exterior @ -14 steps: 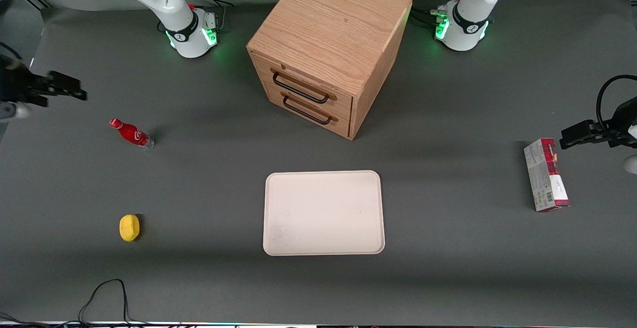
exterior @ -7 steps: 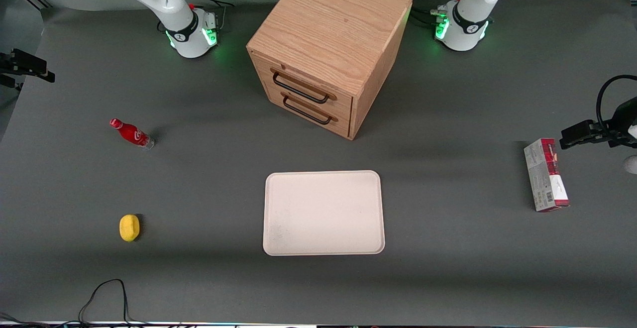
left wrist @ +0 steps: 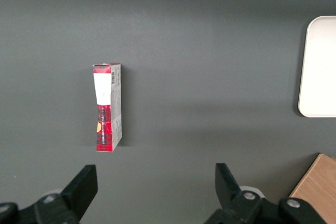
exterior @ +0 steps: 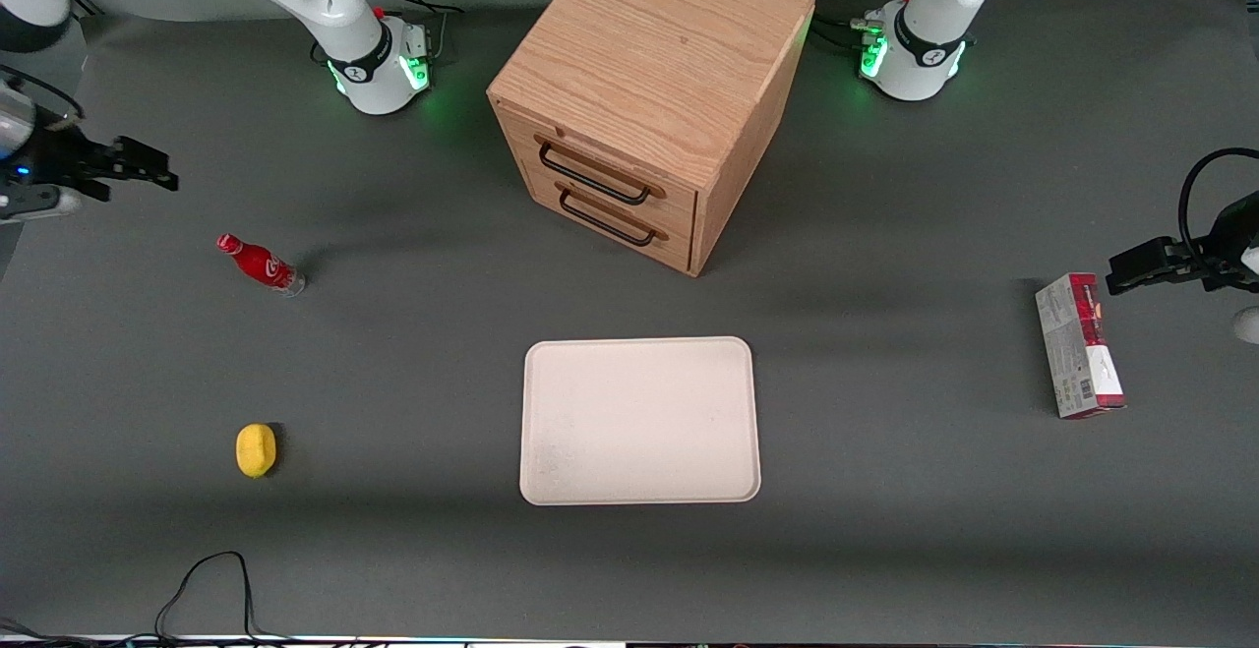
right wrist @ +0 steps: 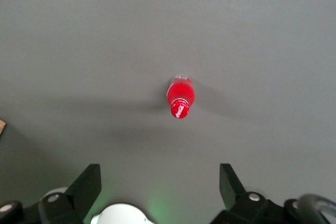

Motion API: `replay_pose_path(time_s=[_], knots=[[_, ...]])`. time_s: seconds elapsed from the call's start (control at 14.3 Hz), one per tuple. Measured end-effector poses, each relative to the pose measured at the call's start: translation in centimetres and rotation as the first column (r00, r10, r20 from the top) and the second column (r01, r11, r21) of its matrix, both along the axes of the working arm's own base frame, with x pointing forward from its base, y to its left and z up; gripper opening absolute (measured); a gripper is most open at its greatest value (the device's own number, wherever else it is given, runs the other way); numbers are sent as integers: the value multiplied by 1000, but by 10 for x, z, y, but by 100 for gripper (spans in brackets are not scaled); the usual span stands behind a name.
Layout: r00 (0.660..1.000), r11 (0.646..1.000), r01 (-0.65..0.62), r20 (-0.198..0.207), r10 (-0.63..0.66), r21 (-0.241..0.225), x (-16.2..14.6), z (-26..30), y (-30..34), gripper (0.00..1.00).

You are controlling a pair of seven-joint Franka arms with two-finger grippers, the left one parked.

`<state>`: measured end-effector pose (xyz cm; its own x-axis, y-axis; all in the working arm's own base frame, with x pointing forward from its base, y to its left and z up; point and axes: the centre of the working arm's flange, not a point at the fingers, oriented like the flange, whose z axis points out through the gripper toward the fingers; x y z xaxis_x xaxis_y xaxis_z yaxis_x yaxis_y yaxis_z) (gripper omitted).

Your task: Place coke bottle on tray

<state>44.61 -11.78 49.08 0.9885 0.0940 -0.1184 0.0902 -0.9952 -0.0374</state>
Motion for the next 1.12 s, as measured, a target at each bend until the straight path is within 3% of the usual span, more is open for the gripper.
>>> replay_pose_path(time_s=[0.7,1.12], knots=[[997,1000,-4,76,5,-6,-31,-109,-7,100],[997,1000,-6,79,7,-10,-35,-134,-4,100]])
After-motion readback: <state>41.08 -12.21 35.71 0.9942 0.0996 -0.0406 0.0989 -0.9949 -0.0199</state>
